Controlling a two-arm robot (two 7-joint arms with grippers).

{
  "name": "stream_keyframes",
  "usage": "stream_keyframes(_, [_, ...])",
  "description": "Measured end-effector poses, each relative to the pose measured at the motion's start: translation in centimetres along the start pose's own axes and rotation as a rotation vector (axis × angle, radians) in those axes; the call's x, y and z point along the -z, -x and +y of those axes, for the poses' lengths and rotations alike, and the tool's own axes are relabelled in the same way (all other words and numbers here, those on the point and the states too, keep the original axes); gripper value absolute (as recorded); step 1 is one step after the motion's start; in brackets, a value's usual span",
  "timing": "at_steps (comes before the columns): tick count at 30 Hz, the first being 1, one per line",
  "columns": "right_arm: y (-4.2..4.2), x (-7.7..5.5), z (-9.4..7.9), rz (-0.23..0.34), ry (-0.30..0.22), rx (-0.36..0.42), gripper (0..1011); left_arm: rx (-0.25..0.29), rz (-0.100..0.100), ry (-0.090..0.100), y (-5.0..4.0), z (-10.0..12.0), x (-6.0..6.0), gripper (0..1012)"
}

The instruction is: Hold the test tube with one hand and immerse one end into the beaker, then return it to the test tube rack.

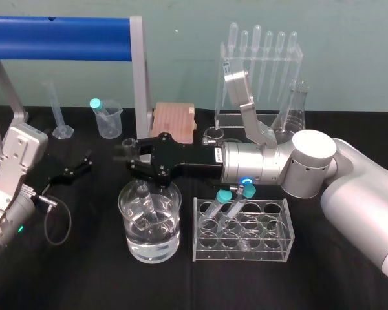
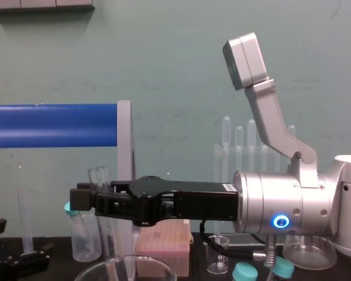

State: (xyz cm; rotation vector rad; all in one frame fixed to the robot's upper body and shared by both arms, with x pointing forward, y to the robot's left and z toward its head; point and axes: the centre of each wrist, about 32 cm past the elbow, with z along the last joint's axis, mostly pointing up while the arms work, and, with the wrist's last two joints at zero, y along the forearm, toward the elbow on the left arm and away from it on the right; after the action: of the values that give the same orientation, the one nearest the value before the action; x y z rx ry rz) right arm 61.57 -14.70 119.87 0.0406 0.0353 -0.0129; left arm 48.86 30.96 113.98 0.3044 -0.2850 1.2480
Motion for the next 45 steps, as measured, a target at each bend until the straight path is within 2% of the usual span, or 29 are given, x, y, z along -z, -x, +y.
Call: stream_keyframes(45, [0.00, 0.00, 0.00, 0.000, 0.000, 0.000, 225, 0.000, 0.000, 0.000, 0.00, 0.00, 0.00, 1000])
